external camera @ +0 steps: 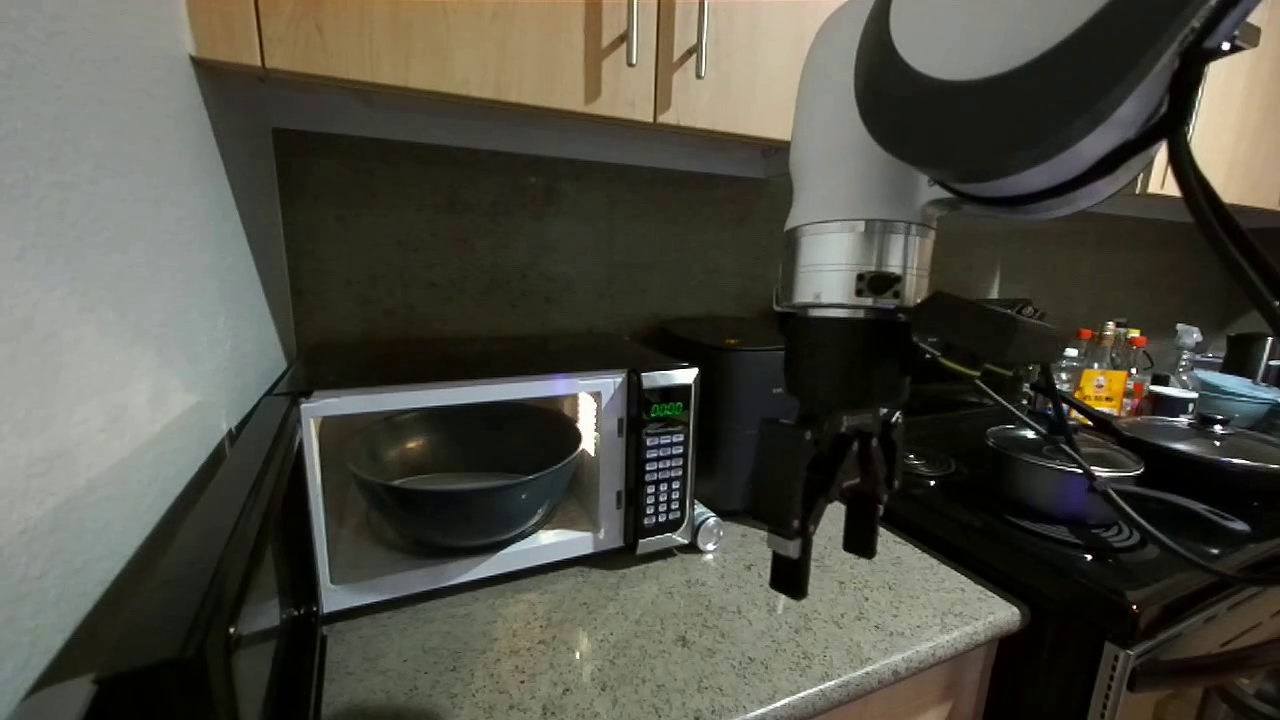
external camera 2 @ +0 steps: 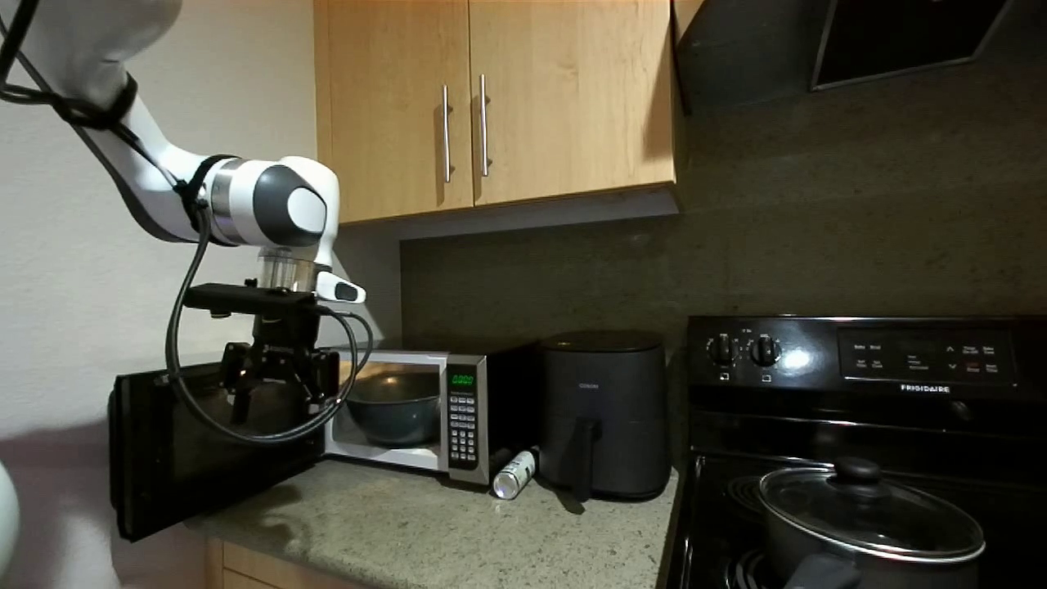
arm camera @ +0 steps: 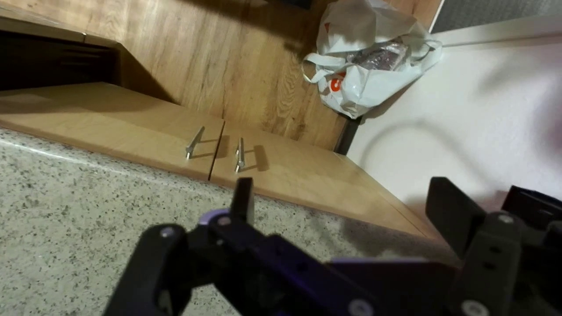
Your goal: Remove the bowl from the microwave.
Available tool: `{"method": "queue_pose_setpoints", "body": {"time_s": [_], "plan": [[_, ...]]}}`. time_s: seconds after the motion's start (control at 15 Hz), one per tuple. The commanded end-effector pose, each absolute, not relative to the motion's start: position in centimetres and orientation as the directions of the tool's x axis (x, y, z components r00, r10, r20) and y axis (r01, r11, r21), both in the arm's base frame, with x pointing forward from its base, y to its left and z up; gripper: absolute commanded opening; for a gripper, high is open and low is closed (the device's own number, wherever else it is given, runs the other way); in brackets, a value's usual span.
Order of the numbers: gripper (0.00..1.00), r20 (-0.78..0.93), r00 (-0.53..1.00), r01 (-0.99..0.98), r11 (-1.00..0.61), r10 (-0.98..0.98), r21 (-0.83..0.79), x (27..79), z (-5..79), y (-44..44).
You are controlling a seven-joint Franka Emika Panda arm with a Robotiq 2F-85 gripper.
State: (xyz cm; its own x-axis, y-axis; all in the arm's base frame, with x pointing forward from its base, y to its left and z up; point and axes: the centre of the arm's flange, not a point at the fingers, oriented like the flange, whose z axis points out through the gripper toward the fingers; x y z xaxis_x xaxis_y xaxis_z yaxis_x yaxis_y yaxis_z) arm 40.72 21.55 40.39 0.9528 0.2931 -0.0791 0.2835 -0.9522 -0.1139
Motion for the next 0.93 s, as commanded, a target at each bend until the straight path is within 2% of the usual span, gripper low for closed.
{"method": "queue_pose_setpoints", "body": {"time_s": [0.0,0.4,0.47,0.73,0.87], "plan": [[1.0,-0.04,0.974,0.207,-0.946,0.224,-0.251,42.9,37.8,24.0],[1.0,0.015,0.999,-0.031,-0.894,-0.042,-0.447,48.2,33.2,26.4],[1.0,0.004,1.0,0.025,-0.917,0.026,-0.397,46.1,34.6,25.5],[1.0,-0.002,1.0,0.015,-0.916,0.017,-0.402,46.7,33.9,25.7],[1.0,0.047,0.996,-0.041,-0.859,-0.075,-0.51,46.8,33.9,26.5]]}}
